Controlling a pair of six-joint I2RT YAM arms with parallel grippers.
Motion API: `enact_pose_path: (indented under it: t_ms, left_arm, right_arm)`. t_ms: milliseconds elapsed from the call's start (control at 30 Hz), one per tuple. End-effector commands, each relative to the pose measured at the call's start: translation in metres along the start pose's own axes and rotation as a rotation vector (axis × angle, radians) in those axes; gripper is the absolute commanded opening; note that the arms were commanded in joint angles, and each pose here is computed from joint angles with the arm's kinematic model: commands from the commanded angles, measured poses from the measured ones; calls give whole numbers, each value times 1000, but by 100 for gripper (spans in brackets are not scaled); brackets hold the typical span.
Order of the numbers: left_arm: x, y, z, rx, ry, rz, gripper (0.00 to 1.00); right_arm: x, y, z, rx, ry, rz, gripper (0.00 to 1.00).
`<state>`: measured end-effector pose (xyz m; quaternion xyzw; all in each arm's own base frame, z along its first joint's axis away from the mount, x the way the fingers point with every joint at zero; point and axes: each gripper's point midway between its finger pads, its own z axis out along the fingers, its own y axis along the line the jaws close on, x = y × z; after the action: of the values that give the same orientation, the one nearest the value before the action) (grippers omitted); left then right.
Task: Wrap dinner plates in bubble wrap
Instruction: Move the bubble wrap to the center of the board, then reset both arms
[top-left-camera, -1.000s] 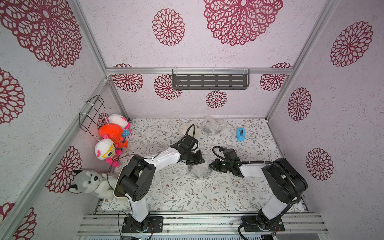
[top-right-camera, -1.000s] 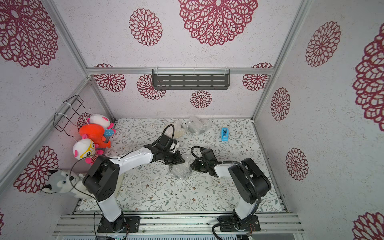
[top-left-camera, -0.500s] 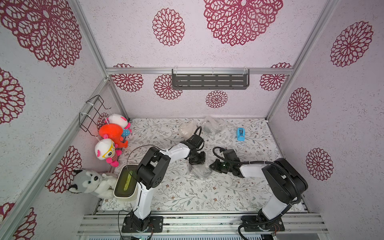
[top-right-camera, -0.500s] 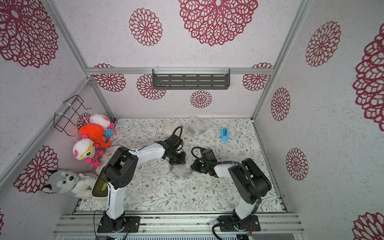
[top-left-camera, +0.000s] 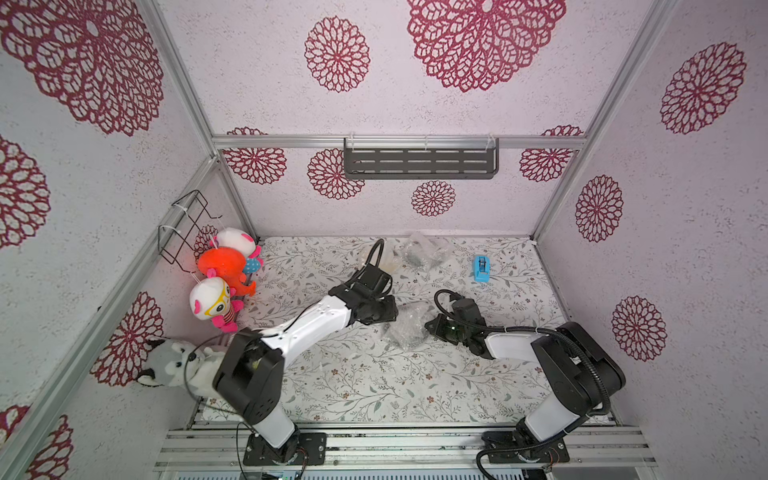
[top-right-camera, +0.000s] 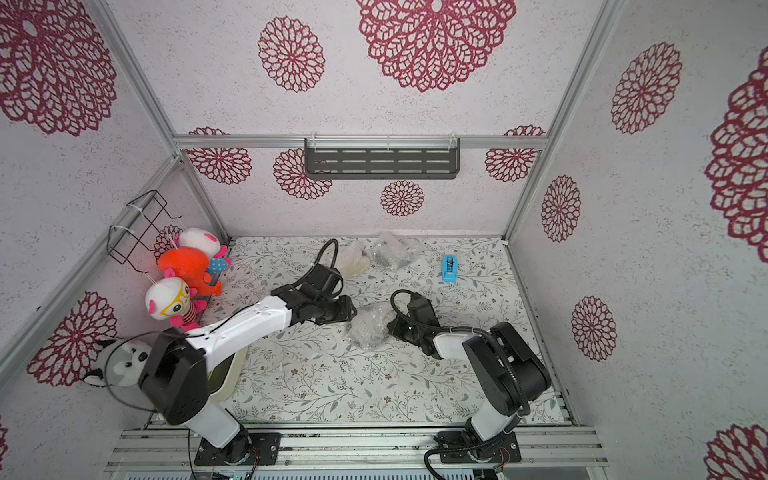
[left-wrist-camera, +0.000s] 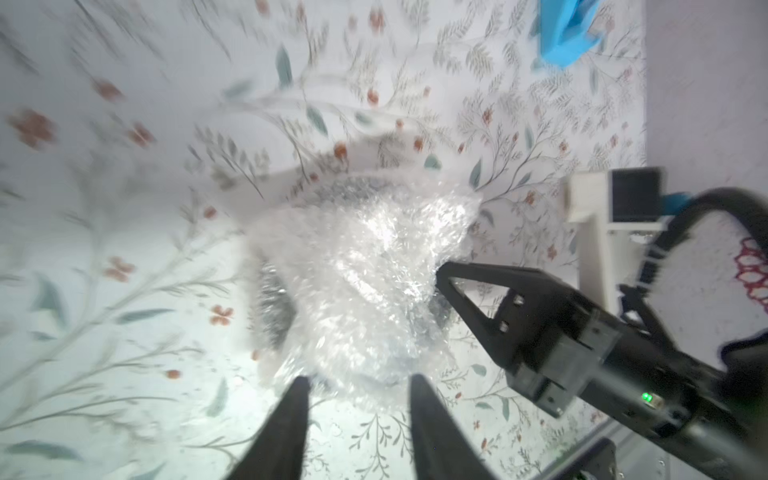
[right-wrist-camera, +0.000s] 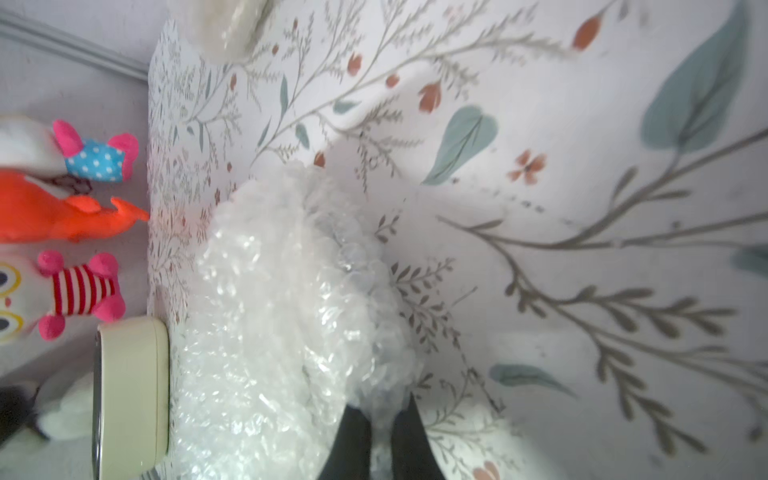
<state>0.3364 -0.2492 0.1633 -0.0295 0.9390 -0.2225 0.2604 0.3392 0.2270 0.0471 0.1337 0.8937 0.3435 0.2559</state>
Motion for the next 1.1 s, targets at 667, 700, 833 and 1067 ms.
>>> enact_pose_path:
  t_ms: [667, 700, 833, 1067]
  left_arm:
    - [-28, 186, -114, -541, -372, -287, 98]
    - [-31, 191, -119, -563, -390, -283, 98]
    - [-42, 213, -141, -652, -486, -286, 98]
    - [-49, 272, -177, -945, -631, -284, 98]
  right_arm:
    - [-116, -1, 36, 98, -388, 226, 54]
    - [-117, 0, 21, 102, -415, 202, 67]
    - [-126, 3, -52, 141, -541, 52, 99]
    - [-155, -72, -189, 564, -798, -159, 99]
